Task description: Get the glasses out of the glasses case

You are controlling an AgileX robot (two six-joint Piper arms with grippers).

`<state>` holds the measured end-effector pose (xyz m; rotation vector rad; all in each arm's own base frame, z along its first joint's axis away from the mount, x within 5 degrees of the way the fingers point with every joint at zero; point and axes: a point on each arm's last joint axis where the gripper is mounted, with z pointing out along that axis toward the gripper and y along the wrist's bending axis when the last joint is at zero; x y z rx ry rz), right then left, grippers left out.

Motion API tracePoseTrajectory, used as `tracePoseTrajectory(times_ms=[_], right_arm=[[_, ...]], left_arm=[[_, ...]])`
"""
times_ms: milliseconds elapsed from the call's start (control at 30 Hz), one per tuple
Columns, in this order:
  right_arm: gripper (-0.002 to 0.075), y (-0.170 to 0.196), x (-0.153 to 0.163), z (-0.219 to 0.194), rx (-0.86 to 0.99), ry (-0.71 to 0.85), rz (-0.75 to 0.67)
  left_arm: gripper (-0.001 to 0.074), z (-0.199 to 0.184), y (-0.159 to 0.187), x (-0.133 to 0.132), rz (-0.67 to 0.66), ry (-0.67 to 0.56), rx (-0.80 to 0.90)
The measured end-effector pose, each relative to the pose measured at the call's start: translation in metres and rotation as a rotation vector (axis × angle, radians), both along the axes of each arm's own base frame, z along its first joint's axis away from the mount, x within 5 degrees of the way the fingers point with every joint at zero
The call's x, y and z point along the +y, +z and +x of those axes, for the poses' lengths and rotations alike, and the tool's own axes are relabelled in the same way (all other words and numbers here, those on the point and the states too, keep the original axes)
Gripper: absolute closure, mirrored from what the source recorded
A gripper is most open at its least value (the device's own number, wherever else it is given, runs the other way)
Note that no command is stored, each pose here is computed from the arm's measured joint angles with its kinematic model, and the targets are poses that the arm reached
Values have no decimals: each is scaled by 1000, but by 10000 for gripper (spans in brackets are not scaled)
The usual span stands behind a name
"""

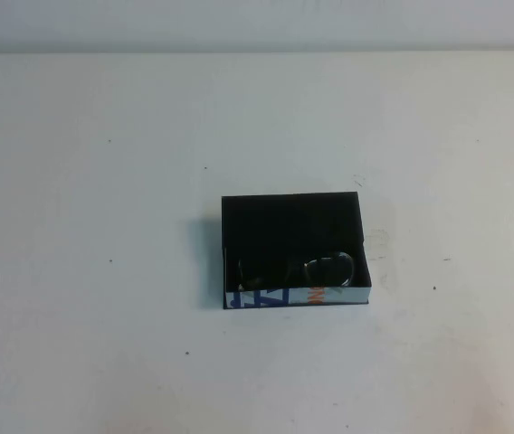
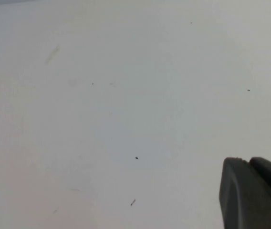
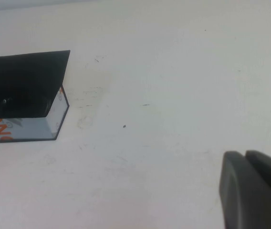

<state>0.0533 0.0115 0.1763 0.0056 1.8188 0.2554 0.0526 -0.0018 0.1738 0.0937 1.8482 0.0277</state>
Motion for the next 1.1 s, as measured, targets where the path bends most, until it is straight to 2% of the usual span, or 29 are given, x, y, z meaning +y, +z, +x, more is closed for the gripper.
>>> tracePoseTrajectory(times_ms=[700,1100], right_arm=[[743,0,0,0,0,0,0],[743,1,3,-1,19,9,98]], left_arm=[[740,0,0,0,0,0,0],[740,0,0,0,0,0,0]])
